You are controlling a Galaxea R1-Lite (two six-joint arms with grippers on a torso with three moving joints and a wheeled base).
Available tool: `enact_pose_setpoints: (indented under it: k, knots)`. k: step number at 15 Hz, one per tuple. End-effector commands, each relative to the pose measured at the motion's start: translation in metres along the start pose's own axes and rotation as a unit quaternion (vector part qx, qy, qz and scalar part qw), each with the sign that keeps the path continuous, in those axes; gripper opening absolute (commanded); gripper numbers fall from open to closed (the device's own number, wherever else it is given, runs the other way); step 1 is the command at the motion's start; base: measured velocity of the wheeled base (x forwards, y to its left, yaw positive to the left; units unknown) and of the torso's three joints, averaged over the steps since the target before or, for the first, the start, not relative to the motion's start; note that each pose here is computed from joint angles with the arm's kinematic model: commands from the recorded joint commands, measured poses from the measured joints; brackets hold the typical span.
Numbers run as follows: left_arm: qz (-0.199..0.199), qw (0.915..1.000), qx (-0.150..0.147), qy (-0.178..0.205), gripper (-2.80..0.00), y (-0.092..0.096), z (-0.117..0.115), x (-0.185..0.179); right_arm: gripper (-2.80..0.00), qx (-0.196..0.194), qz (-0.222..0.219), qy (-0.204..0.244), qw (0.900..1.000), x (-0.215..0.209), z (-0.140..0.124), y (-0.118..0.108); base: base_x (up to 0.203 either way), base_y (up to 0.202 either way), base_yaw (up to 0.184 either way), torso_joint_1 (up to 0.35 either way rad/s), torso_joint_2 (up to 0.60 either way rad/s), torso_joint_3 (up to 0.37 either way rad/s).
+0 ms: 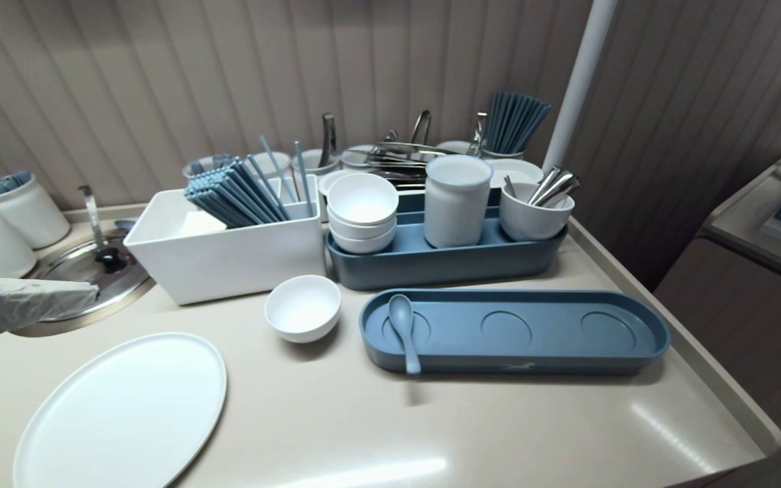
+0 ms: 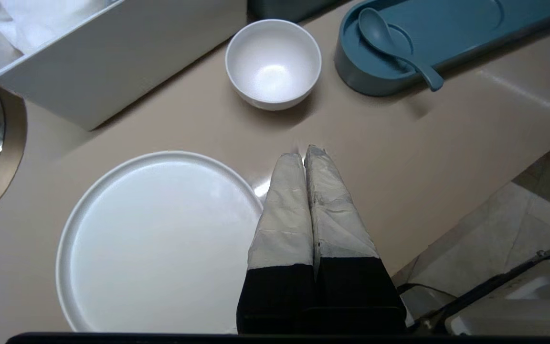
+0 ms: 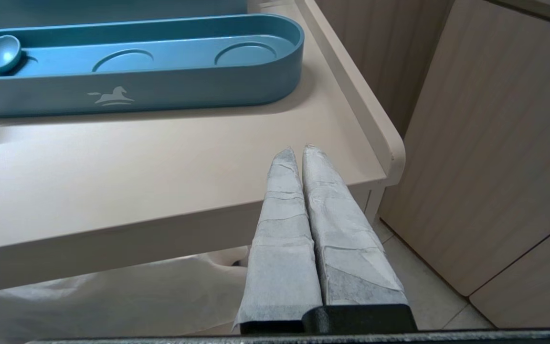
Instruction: Pick the bowl and place it on the plate
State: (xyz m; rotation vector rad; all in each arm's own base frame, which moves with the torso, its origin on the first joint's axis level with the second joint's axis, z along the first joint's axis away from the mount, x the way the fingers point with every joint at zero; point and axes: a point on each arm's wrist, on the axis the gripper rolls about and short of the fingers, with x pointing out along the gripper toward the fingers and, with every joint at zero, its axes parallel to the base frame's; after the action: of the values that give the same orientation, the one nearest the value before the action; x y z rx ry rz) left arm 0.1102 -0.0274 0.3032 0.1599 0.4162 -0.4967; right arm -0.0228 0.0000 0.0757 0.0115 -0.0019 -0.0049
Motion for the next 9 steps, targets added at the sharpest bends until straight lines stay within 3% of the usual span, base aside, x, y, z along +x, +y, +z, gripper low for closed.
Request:
enact_pose_setpoints:
  k: [1, 3, 5, 6, 9]
  knots:
    - [-0.033, 0.9993, 0.005, 0.018, -2.80, -0.002, 0.011, 0.019, -2.80, 0.000, 0.000, -0.001, 1.000, 0.000, 0.000, 0.000, 0.000, 0.000, 0.000, 0.000, 0.00, 0.000]
    - [-0.053, 0.9979, 0.001, 0.038, -2.80, -0.011, 0.026, 0.039, -2.80, 0.000, 0.000, 0.000, 1.000, 0.000, 0.000, 0.000, 0.000, 0.000, 0.000, 0.000, 0.00, 0.000]
    - [-0.020, 0.9967, 0.008, 0.078, -2.80, -0.021, 0.031, 0.069, -2.80, 0.000, 0.000, 0.000, 1.000, 0.000, 0.000, 0.000, 0.000, 0.000, 0.000, 0.000, 0.00, 0.000]
    - [-0.009, 0.9960, 0.013, 0.088, -2.80, -0.029, 0.033, 0.080, -2.80, 0.000, 0.000, 0.001, 1.000, 0.000, 0.000, 0.000, 0.000, 0.000, 0.000, 0.000, 0.00, 0.000]
    - [-0.033, 0.9953, 0.012, 0.091, -2.80, -0.049, 0.038, 0.095, -2.80, 0.000, 0.000, 0.000, 1.000, 0.000, 0.000, 0.000, 0.000, 0.000, 0.000, 0.000, 0.00, 0.000]
